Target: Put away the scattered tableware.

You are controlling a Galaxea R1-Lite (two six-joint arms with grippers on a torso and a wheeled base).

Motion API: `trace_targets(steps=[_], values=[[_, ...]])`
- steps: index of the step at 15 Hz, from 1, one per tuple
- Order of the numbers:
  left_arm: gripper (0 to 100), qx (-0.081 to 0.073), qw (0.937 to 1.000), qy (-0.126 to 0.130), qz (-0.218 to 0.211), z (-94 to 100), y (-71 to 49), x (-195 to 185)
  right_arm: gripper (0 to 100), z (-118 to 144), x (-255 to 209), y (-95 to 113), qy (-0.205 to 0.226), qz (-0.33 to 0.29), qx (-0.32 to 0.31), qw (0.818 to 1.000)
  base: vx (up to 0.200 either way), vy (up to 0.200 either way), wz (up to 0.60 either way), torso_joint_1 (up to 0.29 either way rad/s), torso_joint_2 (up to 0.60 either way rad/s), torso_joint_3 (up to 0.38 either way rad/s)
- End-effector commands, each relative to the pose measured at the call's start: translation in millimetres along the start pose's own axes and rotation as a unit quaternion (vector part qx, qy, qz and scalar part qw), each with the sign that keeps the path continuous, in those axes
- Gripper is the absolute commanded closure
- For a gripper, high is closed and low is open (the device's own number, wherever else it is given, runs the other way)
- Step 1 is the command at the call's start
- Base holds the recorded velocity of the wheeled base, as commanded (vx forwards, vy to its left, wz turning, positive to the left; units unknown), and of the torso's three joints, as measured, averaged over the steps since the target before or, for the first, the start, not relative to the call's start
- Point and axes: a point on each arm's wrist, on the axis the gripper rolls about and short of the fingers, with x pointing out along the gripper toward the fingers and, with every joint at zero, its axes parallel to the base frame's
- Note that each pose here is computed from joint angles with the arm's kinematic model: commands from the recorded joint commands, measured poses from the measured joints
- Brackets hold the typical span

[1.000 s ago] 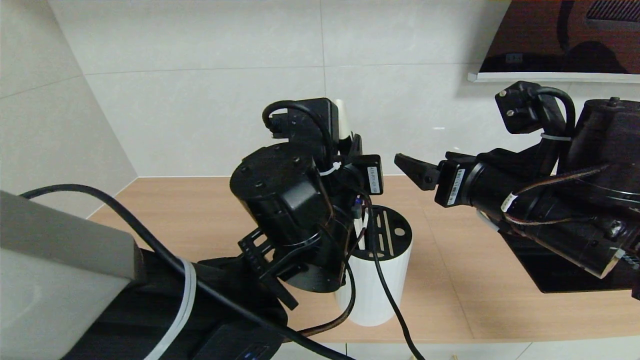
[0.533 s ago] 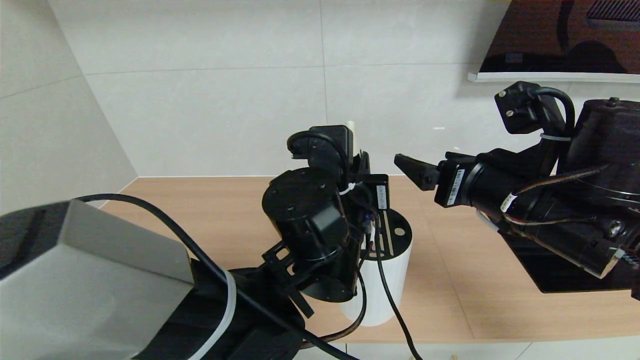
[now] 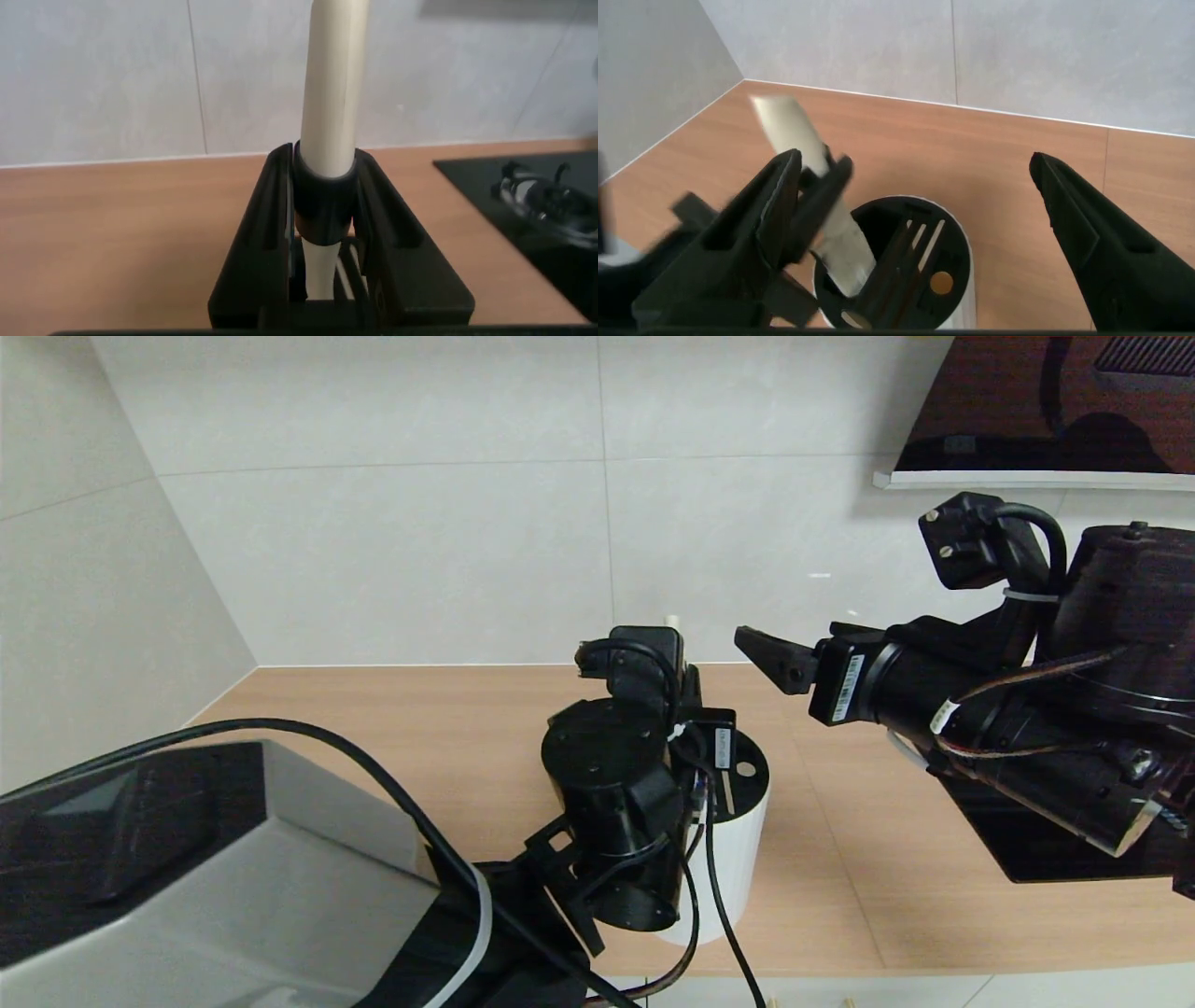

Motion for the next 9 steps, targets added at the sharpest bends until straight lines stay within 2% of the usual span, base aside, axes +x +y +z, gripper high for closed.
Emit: trace_targets(steps=[1, 9], values=[[100, 0.008, 0.9999, 0.011, -0.002, -9.5, 0.2, -0.6, 0, -2.7, 2.3, 0.4, 0.004, 0.000, -0.001, 1.000, 0.000, 0.000, 0.00, 0.000, 0.00, 0.000], [100, 0.017, 0.9995, 0.025, -0.004, -21.1, 1.3, -2.2, 0, -5.8, 3.8, 0.3, 0.009, -0.002, -0.003, 1.000, 0.000, 0.000, 0.00, 0.000, 0.00, 0.000]])
